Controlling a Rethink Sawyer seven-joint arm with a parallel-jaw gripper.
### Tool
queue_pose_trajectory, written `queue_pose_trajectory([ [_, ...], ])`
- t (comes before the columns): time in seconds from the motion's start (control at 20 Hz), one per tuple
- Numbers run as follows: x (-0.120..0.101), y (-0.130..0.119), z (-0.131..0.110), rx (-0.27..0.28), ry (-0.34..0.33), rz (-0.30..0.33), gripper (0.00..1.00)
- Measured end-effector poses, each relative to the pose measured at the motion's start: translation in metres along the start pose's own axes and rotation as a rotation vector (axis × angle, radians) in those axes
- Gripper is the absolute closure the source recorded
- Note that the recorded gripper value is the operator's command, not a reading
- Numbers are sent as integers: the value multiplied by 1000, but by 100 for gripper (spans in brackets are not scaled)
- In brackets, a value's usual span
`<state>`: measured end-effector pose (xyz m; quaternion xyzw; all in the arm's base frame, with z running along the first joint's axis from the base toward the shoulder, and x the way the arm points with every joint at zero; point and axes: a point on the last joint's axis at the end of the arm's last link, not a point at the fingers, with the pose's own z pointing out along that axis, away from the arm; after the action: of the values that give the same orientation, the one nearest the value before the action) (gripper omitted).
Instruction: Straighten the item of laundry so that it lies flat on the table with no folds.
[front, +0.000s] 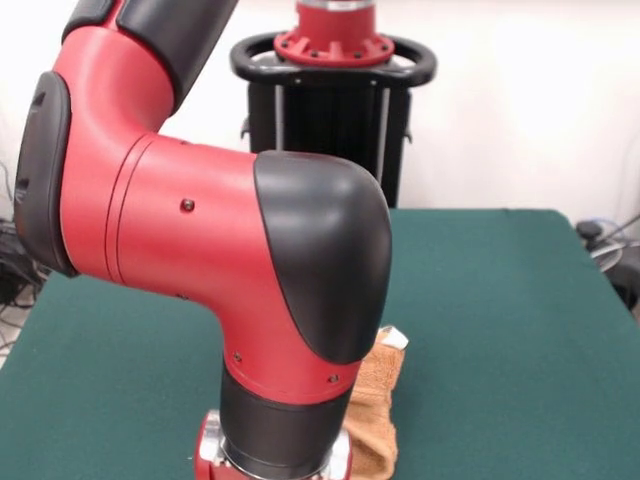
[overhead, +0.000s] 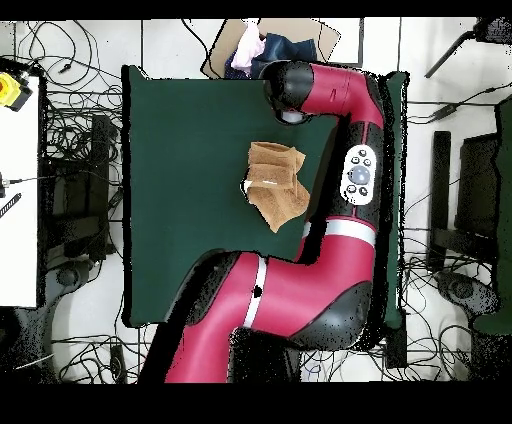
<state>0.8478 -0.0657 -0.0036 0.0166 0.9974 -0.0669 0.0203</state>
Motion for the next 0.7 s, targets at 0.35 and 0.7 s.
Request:
queue_pose_trajectory([
  [0.35, 2, 1, 0, -3, 17, 0, 0],
  [0.7, 15, 2, -11, -19, 137, 1, 0],
])
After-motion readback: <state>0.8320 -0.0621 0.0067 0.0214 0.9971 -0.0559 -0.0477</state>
